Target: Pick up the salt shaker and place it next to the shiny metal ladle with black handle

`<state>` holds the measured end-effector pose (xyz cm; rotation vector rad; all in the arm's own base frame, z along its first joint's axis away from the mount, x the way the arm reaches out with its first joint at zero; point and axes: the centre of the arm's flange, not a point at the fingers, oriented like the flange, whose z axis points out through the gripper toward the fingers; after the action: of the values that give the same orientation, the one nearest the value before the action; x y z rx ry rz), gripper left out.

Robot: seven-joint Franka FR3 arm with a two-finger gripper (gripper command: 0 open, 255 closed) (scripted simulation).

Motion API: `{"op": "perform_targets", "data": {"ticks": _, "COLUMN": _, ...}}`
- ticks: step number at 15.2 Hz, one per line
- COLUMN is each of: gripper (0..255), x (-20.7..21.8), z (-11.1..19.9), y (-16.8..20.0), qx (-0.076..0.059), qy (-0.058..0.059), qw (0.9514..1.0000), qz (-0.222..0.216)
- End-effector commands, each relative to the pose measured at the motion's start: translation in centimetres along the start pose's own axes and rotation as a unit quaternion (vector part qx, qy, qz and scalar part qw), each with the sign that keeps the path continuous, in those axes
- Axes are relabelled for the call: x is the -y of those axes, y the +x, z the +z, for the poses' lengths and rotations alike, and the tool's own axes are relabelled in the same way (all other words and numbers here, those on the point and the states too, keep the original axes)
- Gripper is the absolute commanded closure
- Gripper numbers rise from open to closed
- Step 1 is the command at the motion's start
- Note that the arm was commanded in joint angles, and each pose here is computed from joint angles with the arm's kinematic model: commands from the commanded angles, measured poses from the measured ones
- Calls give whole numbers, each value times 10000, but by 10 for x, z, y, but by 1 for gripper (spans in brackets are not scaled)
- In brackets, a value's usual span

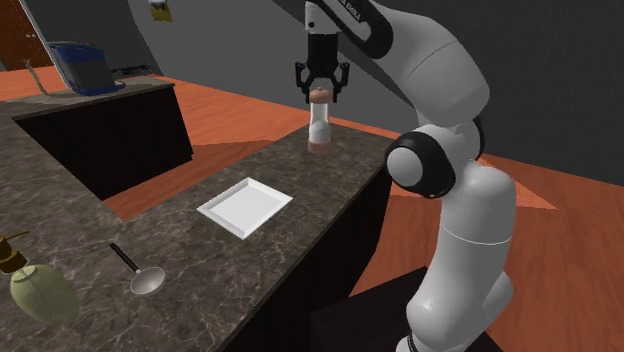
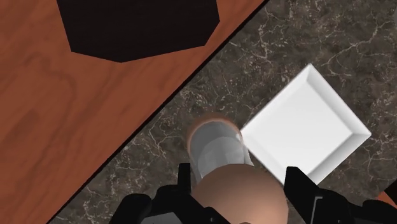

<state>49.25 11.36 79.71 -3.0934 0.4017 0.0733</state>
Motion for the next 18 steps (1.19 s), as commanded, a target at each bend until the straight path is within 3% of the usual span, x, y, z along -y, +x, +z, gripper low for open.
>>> {"op": "perform_targets", "data": {"ticks": 1, "gripper": 255, "x": 13, "z": 5, "y": -13, "qx": 0, "qy": 1, "qw": 10000, "qz": 1}}
{"op": "perform_targets", "data": {"ticks": 18, "gripper": 255, "x": 176, "z": 72, "y": -152, "qx": 0, "qy": 1, "qw": 10000, "qz": 1}}
